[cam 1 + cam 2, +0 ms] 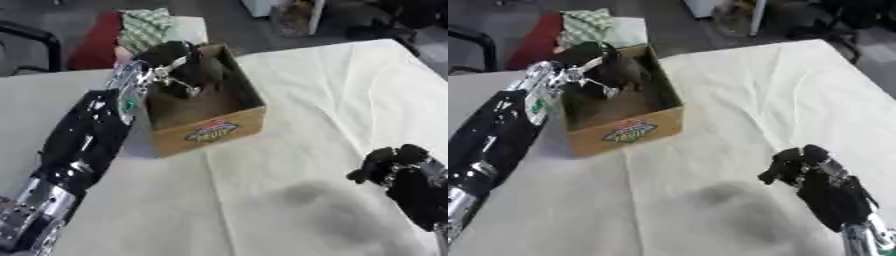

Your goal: Pick up objects on the table and place them in the box.

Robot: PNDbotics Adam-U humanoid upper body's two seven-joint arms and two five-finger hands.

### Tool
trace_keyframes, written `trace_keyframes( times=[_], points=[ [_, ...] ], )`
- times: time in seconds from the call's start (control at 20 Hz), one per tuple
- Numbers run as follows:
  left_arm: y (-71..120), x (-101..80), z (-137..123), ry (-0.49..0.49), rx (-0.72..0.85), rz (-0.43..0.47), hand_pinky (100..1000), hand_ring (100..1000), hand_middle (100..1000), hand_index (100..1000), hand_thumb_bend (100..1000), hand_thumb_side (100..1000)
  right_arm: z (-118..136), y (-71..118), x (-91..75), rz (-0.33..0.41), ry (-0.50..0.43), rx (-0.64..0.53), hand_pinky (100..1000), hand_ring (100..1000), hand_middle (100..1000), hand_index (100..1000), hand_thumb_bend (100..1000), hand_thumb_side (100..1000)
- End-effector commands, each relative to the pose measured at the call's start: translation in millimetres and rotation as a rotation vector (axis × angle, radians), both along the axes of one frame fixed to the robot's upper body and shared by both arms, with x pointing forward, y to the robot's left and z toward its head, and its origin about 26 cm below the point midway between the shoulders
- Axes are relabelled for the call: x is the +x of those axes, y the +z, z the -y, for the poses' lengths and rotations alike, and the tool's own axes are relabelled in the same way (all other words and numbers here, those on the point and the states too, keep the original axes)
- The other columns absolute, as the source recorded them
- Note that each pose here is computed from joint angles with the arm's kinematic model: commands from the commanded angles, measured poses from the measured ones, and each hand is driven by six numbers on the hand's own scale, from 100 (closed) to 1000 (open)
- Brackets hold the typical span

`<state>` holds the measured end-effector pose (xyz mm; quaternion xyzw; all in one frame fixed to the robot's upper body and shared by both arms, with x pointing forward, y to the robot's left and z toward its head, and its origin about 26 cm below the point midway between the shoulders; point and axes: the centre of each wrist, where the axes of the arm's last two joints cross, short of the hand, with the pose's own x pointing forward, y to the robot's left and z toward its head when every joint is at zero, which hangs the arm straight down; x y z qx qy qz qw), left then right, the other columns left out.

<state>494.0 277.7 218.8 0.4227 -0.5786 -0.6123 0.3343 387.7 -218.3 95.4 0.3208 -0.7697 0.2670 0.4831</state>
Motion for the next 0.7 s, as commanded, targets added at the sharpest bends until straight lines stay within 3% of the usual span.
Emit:
trace_keyframes(
  times=[0.05, 0.1, 0.25, 0.3, 0.35, 0.55, 0.7],
  points=[
    [6.7, 1.0, -2.1, -0.019, 0.031, -0.013, 754, 751, 725, 767, 112, 250, -0.1, 11.4, -0.9, 0.031, 0.002, -0.004, 693, 546, 537, 681, 100, 847],
    [5.0, 1.0, -1.4, -0.029, 0.041, -0.032, 774, 774, 753, 783, 164, 343, -0.1, 11.2, -1.2, 0.03, 0.002, -0.004, 693, 546, 537, 681, 100, 847],
    [3.3, 0.0, 2.2, -0.073, 0.075, -0.08, 842, 845, 835, 843, 463, 722, 0.6, 10.3, -2.0, 0.025, -0.001, -0.006, 692, 546, 537, 680, 100, 848],
    [4.2, -0.6, 2.8, -0.083, 0.079, -0.087, 842, 845, 835, 843, 463, 722, 0.8, 10.0, -2.2, 0.023, -0.001, -0.006, 692, 546, 537, 680, 100, 848],
    [6.3, -1.4, 3.2, -0.093, 0.073, -0.084, 866, 873, 865, 860, 580, 852, 0.9, 9.5, -2.4, 0.022, -0.002, -0.006, 692, 545, 537, 680, 100, 848],
    [20.0, -6.2, 4.2, -0.129, -0.002, -0.023, 899, 902, 891, 864, 633, 929, 2.5, 7.2, -3.2, 0.015, -0.008, -0.005, 691, 545, 537, 680, 100, 847],
    [36.5, -14.2, 3.2, -0.175, -0.092, 0.043, 899, 894, 886, 856, 571, 921, 4.4, 4.7, -4.0, 0.008, -0.015, -0.005, 691, 545, 537, 680, 100, 847]
  ],
)
